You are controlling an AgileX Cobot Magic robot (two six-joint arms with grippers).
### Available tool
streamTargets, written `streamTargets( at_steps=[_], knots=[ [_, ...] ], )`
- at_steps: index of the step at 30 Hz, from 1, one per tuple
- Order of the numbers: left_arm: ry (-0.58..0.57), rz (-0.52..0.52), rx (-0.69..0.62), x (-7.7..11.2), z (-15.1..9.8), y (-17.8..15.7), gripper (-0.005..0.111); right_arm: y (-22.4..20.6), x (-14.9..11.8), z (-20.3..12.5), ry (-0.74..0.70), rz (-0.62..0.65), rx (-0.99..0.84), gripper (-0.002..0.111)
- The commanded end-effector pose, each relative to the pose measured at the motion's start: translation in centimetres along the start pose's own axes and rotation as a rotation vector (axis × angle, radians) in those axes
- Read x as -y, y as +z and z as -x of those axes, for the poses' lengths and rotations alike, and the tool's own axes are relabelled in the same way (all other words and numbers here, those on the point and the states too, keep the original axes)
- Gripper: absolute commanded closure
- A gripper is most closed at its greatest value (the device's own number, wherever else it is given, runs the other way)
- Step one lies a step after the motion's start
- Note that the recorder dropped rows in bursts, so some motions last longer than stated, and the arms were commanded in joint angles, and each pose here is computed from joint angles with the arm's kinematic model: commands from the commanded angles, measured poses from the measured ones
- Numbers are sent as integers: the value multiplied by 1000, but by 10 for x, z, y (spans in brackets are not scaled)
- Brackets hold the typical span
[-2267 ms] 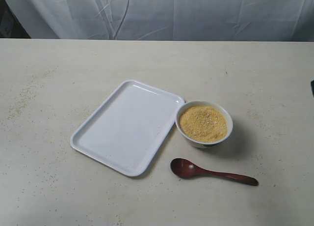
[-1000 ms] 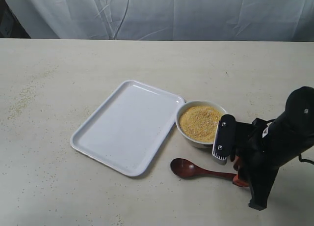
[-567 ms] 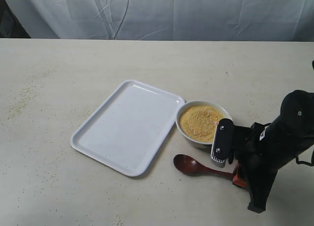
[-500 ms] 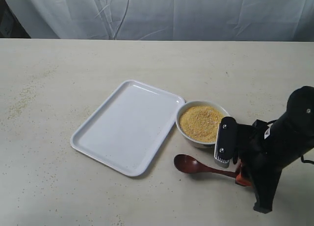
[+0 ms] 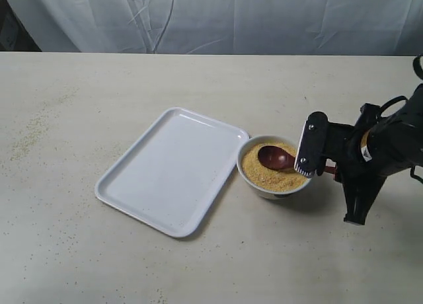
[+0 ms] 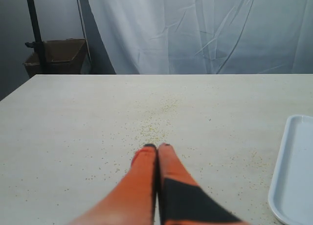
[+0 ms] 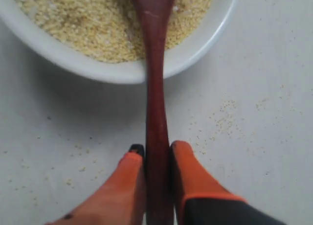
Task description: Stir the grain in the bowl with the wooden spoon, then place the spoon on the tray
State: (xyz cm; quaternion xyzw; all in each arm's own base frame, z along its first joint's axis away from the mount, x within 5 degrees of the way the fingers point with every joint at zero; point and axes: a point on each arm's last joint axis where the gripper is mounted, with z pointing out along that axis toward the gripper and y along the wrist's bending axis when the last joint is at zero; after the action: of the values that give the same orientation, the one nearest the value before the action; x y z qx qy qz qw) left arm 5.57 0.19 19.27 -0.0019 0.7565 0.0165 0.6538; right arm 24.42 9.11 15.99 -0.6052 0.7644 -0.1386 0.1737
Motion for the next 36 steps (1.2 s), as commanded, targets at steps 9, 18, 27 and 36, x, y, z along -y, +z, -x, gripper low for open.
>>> streamTargets(
  at_steps=[9, 18, 27, 36],
  knots=[
    [3, 5, 2, 0, 0, 0, 107, 1, 5, 5, 83, -42, 47, 60],
    [3, 5, 2, 0, 0, 0, 107, -70, 17, 1, 329, -195, 238, 60],
    [3, 5, 2, 0, 0, 0, 107, -71, -17, -1, 1597, 24, 852, 108],
    [1, 4, 2, 0, 0, 0, 107, -47, -81, -23, 2393, 168, 882, 101]
  ],
)
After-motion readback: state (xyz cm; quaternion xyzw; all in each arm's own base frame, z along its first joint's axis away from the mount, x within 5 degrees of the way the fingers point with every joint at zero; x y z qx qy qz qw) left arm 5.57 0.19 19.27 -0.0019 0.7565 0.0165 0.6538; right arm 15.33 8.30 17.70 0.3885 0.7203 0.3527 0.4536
